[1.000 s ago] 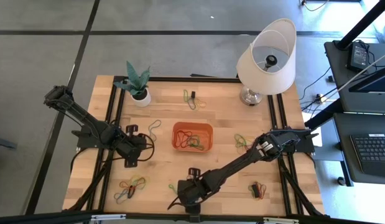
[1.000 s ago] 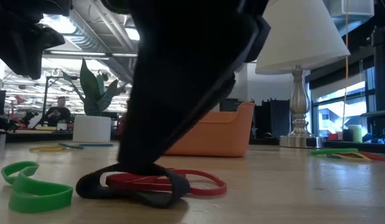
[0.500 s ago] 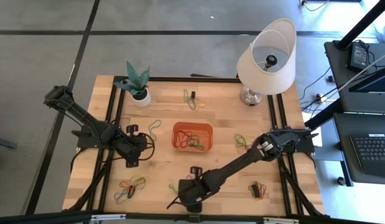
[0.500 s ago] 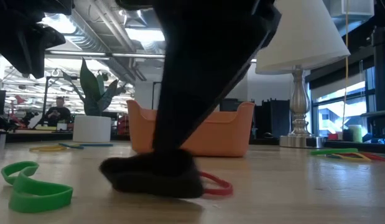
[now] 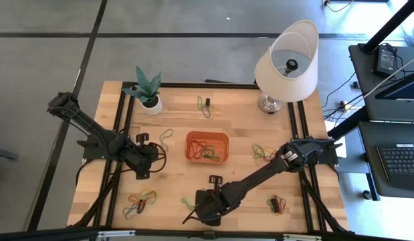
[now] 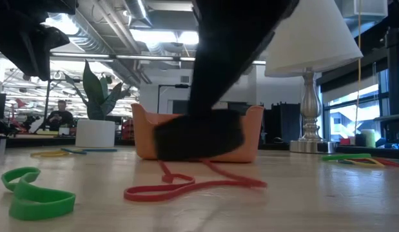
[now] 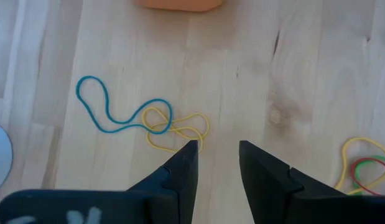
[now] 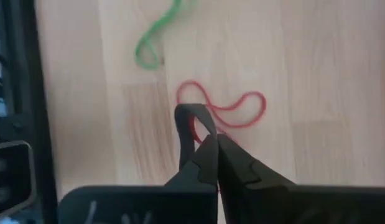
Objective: Pick and place rubber bands into bin
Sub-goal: Put the black rubber band into the orange bin, then put the green rubber band into the orange bin
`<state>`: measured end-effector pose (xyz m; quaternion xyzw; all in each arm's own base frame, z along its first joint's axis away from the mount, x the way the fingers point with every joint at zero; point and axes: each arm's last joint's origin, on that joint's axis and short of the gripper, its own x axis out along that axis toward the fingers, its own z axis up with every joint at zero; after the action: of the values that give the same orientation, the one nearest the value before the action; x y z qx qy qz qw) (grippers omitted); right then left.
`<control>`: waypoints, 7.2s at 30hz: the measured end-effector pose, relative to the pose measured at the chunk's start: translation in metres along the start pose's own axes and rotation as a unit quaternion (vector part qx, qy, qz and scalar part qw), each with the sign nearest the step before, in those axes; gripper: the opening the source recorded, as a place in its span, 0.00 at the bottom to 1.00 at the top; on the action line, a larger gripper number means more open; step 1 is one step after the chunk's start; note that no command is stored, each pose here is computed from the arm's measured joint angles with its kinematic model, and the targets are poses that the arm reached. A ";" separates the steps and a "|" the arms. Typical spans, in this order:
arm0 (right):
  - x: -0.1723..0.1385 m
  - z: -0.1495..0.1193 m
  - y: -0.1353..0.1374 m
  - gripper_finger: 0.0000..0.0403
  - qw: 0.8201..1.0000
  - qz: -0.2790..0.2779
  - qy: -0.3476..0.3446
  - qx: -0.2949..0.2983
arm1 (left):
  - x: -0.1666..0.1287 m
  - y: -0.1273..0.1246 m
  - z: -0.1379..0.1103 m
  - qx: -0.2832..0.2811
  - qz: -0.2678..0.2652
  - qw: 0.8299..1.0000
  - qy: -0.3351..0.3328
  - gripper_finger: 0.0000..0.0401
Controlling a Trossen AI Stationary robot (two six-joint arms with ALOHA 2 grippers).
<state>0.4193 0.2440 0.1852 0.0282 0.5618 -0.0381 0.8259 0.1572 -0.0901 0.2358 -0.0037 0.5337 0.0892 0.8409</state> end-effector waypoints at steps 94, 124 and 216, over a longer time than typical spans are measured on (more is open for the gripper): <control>-0.123 -0.197 -0.266 0.03 0.924 0.085 -0.239 0.286 | 0.024 0.159 0.112 -0.169 0.148 0.948 -0.225 0.37; -0.116 -0.201 -0.272 0.02 0.863 0.045 -0.252 0.435 | 0.213 0.308 0.197 -0.312 0.063 0.945 0.081 0.37; -0.118 -0.196 -0.272 0.02 0.896 0.033 -0.281 0.342 | 0.130 0.252 0.207 -0.400 0.164 0.893 0.121 0.01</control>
<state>0.1690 -0.0053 0.2223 0.3157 0.2576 -0.2067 0.8895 0.3581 0.1981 0.2311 -0.2636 0.5435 0.4305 0.6707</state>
